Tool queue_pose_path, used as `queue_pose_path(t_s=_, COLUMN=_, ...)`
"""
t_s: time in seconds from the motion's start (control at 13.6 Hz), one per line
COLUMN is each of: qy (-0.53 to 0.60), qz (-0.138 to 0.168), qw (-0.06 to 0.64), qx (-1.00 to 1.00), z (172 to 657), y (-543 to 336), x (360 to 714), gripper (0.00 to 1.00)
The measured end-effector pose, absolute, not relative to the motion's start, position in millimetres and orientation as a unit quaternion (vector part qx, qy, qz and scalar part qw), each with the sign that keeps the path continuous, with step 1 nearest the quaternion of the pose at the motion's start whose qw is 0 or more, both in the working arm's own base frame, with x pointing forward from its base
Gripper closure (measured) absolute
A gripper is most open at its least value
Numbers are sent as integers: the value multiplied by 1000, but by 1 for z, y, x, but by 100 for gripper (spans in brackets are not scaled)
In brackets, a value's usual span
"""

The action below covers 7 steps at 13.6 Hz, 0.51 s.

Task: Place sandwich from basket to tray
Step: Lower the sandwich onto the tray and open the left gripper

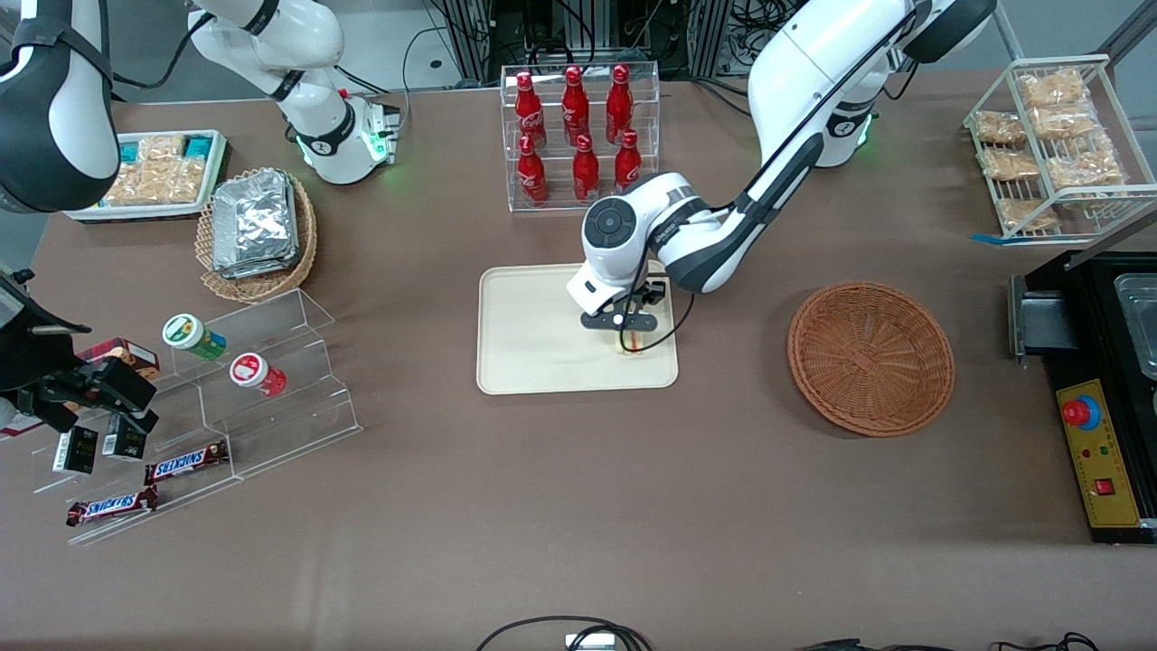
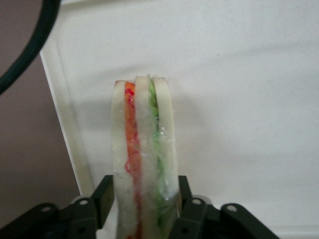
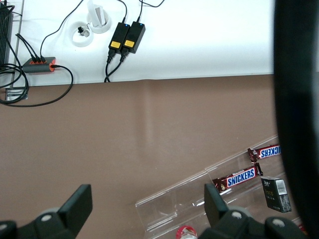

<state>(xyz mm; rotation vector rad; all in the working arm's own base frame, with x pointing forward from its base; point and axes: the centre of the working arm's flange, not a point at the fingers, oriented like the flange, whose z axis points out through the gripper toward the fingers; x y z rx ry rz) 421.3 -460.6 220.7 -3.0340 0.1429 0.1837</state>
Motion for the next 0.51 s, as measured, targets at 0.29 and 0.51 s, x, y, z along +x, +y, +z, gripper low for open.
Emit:
queue_pose_path(t_s=0.29, qy=41, qz=60, qw=49, qx=-996, z=221, y=-461, x=422, gripper=15)
queue_pose_path(t_s=0.51, qy=20, qz=47, qw=43, qx=-998, z=239, y=-463, x=438, gripper=5)
